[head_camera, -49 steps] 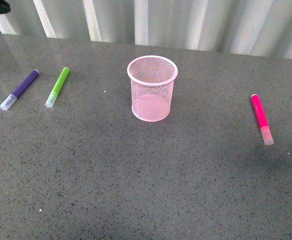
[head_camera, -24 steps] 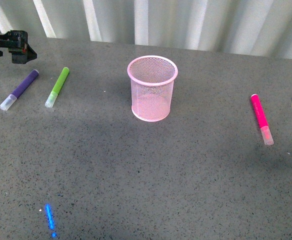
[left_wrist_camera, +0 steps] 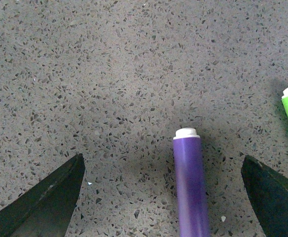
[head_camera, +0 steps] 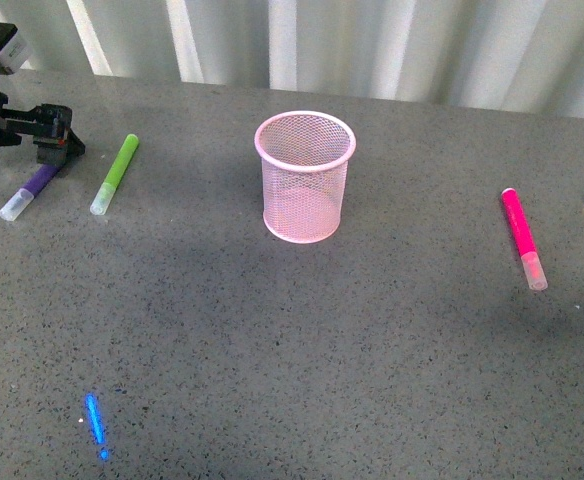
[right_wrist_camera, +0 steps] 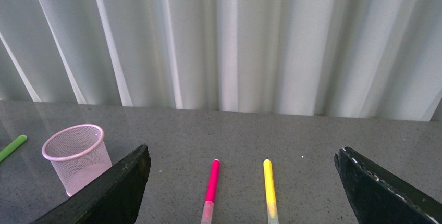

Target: Insert purple and pink pens into pink cup

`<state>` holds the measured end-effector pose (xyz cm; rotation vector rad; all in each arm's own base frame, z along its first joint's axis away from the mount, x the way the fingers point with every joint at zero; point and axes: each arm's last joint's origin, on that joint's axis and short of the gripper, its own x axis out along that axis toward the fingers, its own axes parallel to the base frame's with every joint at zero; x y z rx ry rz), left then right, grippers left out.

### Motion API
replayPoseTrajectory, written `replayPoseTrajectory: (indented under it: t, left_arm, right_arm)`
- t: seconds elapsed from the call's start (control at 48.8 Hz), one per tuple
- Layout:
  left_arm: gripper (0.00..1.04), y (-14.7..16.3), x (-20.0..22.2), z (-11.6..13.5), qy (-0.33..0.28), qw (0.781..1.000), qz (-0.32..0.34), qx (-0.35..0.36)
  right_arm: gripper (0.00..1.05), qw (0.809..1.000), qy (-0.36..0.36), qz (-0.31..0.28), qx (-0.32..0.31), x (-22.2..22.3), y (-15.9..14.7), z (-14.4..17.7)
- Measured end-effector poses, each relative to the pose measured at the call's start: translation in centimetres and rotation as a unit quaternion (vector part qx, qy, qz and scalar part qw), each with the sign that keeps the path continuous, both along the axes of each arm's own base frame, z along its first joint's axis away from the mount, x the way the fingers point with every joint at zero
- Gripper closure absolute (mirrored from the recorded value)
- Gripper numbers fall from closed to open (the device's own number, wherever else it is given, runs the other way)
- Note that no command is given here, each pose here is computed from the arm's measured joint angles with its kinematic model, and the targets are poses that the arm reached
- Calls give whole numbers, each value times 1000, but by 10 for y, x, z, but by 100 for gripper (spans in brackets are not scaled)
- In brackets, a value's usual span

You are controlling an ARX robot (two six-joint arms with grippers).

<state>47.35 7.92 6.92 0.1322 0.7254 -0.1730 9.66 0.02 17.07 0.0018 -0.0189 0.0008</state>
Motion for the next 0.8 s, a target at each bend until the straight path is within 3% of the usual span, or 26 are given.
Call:
replayPoseTrajectory:
  t: [0.41,0.513,0.8]
  left_arm:
    - [9,-8,2,-10,15,1000,1,17]
    - [25,-11,1,-11,21,1000,7,14]
    - [85,-20,-3,-10,21,999,28,2]
  right_arm:
    - [7,1000,0,0,0,0,0,0]
    - [7,1000,0,0,0,0,0,0]
    - [7,1000,0,0,0,0,0,0]
